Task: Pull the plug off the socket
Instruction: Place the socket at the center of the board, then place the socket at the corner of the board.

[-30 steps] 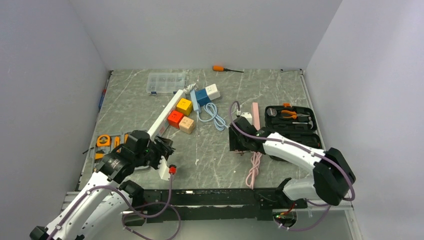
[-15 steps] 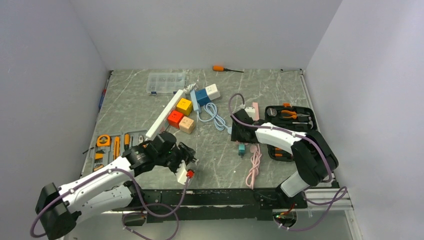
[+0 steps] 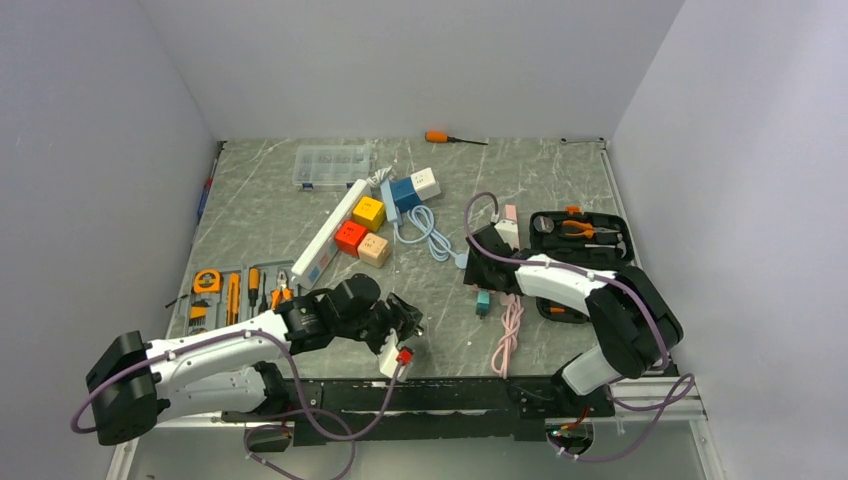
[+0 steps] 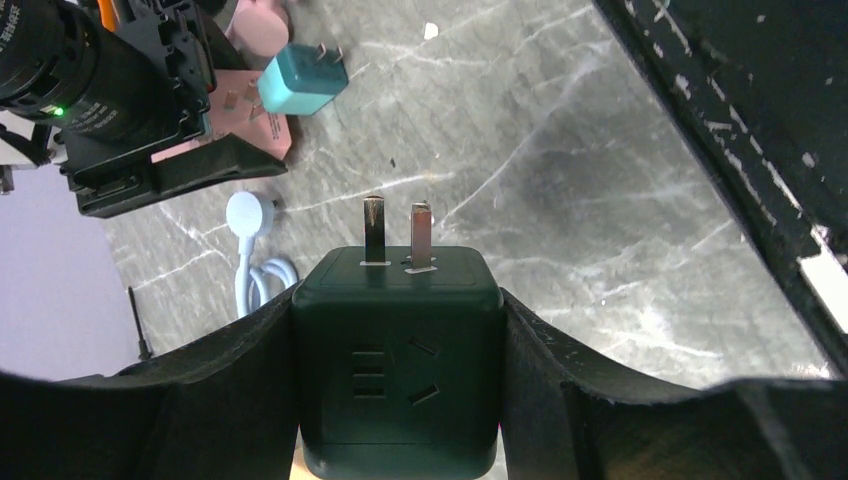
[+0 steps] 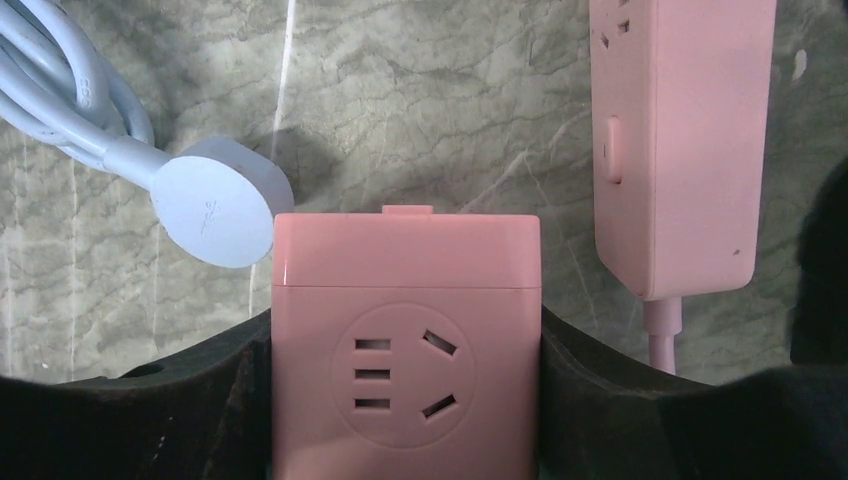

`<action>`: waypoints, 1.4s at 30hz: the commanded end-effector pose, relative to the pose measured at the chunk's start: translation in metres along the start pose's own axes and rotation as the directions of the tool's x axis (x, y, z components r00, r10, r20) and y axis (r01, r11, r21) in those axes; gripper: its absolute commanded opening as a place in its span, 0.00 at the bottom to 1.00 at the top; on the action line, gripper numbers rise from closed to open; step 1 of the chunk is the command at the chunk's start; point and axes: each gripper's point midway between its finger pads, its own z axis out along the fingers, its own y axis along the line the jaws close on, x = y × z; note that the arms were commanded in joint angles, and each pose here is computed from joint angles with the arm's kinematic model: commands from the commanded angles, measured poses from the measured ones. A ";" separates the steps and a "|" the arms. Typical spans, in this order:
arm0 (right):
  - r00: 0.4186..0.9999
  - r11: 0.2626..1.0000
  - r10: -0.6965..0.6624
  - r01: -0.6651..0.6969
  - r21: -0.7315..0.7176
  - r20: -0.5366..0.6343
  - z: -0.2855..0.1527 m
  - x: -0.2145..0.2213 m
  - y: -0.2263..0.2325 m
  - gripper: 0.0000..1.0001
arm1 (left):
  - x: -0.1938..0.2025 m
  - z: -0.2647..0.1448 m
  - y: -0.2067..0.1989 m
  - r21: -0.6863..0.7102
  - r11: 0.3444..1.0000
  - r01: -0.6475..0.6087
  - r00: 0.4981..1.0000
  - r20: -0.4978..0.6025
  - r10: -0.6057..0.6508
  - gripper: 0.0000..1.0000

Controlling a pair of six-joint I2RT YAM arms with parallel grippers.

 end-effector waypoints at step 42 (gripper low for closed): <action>0.990 0.992 -0.044 0.060 -0.109 0.137 -0.018 -0.048 0.051 0.24 | -0.021 0.034 0.018 0.014 0.976 0.218 0.975 -0.037 -0.218 0.00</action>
